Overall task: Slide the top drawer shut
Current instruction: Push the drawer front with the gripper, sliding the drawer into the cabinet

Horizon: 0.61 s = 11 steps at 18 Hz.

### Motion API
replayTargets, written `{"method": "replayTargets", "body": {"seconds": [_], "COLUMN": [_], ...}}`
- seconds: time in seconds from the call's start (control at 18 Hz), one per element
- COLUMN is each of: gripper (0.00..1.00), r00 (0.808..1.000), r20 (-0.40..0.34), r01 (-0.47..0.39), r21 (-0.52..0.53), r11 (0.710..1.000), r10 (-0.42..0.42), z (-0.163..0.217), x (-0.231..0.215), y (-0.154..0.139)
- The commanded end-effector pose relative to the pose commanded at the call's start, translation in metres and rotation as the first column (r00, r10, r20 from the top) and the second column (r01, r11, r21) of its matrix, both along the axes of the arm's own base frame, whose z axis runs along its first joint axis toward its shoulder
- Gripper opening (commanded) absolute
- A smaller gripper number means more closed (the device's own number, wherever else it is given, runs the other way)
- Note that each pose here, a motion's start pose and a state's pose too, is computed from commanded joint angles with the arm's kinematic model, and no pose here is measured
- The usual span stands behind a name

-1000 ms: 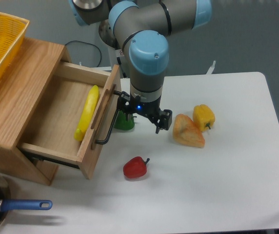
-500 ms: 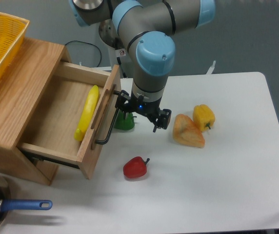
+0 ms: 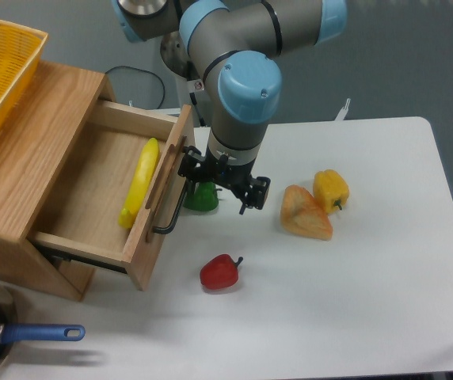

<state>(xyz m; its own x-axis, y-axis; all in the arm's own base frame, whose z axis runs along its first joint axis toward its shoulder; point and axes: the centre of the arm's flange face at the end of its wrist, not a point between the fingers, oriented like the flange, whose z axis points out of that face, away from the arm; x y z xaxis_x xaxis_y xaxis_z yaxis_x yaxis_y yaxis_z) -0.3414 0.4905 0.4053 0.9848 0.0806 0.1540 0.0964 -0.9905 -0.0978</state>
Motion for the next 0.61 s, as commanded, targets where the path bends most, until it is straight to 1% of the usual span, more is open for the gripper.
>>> {"method": "replayTargets", "body": {"seconds": [0.44,0.61], "gripper": [1.0,1.0], "r00": [1.0,1.0], "r20": [0.012,0.014], "r01": [0.005,-0.009], "r21": [-0.008,-0.009], "r11": [1.0,1.0], "r10": [-0.004,0.009], "z": [0.0052,0.0054], "x": [0.0073,0.0103], "y": [-0.0015,0.0008]}}
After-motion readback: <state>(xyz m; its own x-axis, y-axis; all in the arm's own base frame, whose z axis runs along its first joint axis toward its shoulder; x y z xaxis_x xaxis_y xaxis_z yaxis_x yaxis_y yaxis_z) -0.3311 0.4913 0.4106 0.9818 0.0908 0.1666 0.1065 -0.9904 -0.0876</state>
